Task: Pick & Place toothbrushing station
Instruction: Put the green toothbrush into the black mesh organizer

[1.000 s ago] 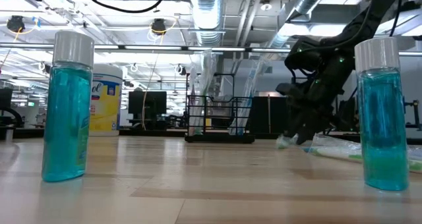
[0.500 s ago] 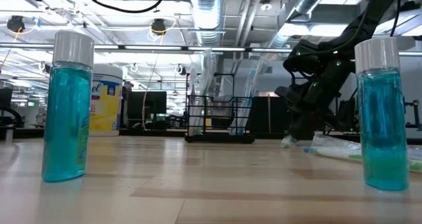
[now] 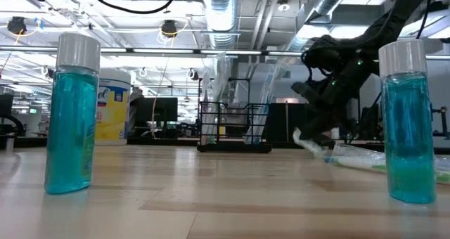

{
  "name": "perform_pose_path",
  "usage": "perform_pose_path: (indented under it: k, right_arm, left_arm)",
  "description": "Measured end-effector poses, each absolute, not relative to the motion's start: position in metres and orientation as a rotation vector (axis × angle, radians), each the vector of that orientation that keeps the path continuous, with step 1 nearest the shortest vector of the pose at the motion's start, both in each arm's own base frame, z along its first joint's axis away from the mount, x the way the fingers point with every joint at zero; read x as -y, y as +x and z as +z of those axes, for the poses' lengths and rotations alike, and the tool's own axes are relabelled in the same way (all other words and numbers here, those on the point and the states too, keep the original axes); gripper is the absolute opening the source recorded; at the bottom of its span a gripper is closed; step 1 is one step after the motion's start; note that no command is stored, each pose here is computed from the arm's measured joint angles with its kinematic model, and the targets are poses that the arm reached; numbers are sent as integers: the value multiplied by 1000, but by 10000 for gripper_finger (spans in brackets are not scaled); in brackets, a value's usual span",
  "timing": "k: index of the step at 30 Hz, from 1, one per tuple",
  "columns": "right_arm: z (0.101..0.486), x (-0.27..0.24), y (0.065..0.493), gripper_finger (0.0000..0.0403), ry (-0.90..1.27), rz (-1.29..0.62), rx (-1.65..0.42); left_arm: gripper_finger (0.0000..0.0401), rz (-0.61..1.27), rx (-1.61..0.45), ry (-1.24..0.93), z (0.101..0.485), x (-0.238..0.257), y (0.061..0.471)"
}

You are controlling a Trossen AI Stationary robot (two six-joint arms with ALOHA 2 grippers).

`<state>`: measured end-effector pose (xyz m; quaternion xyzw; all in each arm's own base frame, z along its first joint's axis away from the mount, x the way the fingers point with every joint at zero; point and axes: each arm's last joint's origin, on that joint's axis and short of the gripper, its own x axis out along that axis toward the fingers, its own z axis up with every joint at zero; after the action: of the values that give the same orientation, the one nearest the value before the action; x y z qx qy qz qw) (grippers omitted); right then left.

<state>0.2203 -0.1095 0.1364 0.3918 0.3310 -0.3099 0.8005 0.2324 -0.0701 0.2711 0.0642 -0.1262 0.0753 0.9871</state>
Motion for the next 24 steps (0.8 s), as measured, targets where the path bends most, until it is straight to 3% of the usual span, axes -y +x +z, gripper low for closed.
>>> perform_pose_path:
  k: [24]
  right_arm:
    - [235,72,197,0,520,-616,-266]
  left_arm:
    - [92,152,253,129,271,70,232]
